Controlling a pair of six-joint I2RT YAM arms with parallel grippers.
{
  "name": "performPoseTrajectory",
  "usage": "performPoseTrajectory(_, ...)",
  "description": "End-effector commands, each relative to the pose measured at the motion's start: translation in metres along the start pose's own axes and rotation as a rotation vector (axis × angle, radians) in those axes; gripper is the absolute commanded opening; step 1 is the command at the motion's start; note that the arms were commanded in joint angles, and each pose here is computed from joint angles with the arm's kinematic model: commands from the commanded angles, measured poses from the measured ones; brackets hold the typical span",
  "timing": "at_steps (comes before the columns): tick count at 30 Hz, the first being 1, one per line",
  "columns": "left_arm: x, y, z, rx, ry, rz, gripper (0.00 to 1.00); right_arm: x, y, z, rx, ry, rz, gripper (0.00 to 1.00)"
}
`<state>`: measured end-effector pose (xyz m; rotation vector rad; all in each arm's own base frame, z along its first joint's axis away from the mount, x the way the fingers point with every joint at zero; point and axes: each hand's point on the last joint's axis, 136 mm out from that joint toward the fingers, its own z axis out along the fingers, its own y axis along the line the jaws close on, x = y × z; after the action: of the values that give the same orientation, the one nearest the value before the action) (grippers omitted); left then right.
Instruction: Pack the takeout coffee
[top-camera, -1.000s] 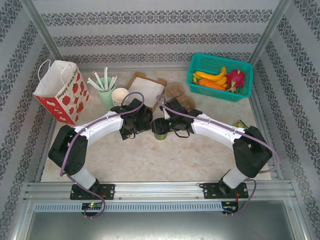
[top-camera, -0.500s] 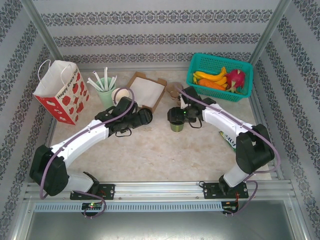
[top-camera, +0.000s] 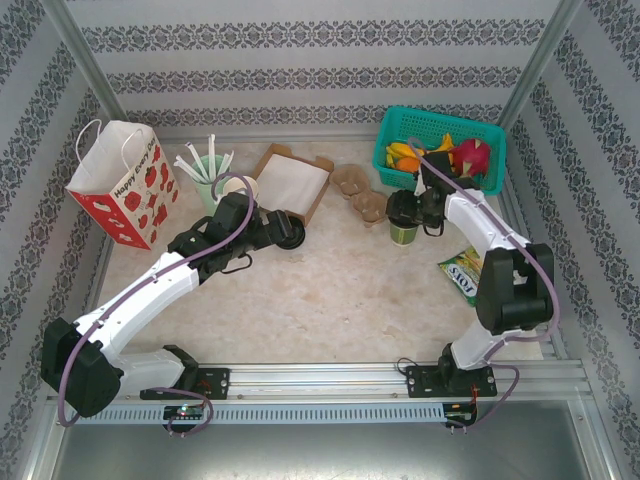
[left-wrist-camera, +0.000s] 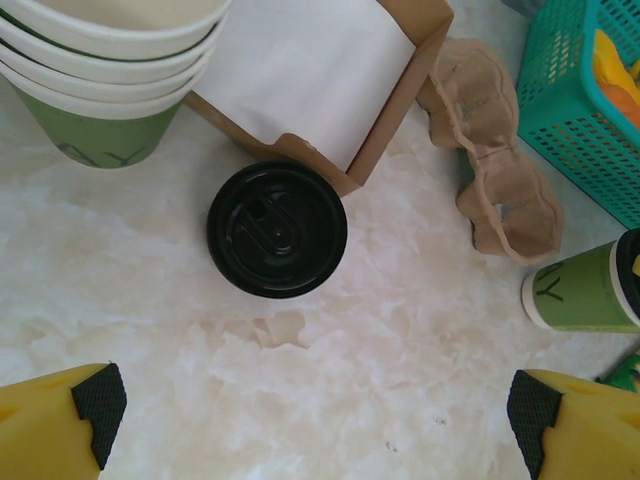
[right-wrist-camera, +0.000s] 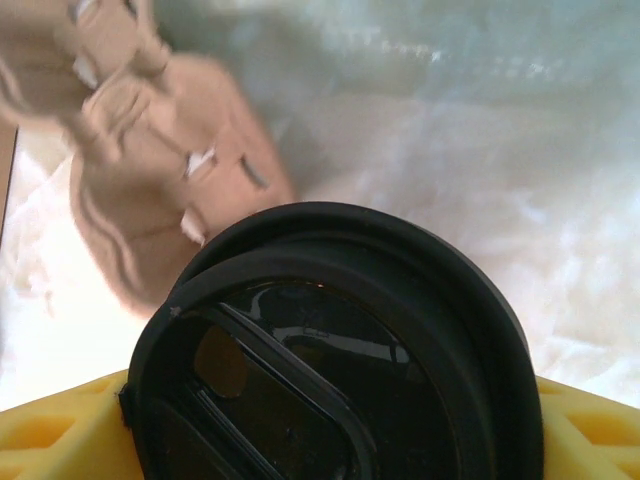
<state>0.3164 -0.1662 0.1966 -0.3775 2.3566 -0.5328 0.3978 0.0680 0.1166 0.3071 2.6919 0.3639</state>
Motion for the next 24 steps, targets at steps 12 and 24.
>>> performPoseTrajectory(12,-0.013,0.016,-0.006,-0.028,-0.062,-0.042,0.99,-0.083,-0.004,0.031,-0.032,-0.074,0.100,0.72)
performPoseTrajectory(24,-0.018,0.019,-0.012,-0.019,-0.075,-0.072,0.99,-0.090,0.001,0.031,-0.066,-0.100,0.135,0.84)
